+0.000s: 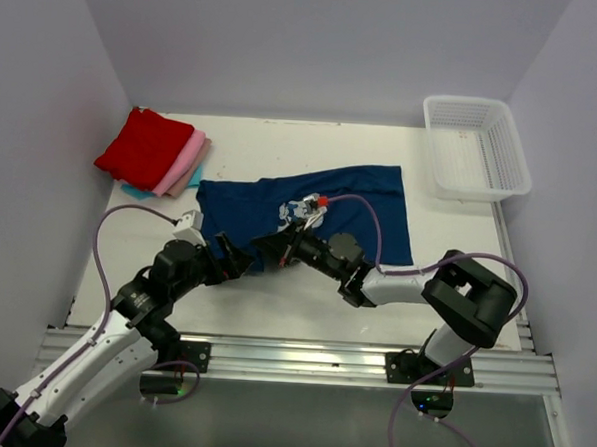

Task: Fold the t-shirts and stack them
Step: Fold the flattened tshirt in 1/3 of the way

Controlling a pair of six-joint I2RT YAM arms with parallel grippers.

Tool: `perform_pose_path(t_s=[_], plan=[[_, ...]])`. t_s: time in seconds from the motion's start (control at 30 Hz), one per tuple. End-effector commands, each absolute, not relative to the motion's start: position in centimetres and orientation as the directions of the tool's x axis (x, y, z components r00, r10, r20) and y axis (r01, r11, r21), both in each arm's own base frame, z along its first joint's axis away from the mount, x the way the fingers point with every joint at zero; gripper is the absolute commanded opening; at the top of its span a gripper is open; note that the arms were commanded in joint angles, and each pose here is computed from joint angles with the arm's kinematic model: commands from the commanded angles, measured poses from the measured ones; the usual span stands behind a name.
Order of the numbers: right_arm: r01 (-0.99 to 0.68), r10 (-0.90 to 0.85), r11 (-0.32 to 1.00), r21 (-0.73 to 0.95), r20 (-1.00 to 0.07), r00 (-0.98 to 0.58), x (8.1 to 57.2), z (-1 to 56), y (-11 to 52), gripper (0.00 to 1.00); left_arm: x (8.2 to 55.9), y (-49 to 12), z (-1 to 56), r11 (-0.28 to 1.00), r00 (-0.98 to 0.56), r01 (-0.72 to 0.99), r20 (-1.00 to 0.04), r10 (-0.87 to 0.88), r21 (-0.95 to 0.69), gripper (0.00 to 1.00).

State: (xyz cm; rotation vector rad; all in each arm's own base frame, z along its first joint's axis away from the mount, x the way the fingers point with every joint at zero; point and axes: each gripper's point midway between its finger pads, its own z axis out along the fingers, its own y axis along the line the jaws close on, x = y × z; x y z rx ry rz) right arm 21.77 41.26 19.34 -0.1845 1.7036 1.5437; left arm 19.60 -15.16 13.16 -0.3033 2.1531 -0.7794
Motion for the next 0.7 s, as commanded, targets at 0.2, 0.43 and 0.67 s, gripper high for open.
perform_pose_path(t_s=[0.2,0.43,0.67], plan=[[-0.672,0.377,0.221,0.706,-0.698,-0.609,22.9,23.8,43.6,0.00,16.6,-16.3,13.1,0.690,-0.701,0.095,-0.540,-0.465,-0.717,1.00],[-0.653,0.305,0.278,0.705,-0.709,-0.636,24.6,22.6,45.5,0.00,15.6,-15.7,12.4,0.708,-0.700,0.139,-0.574,-0.424,-0.692,1.00],[-0.665,0.203,0.346,0.662,-0.744,-0.636,25.6,23.1,47.0,0.00,16.0,-16.4,11.5,0.727,-0.717,0.178,-0.594,-0.366,-0.663,1.00]])
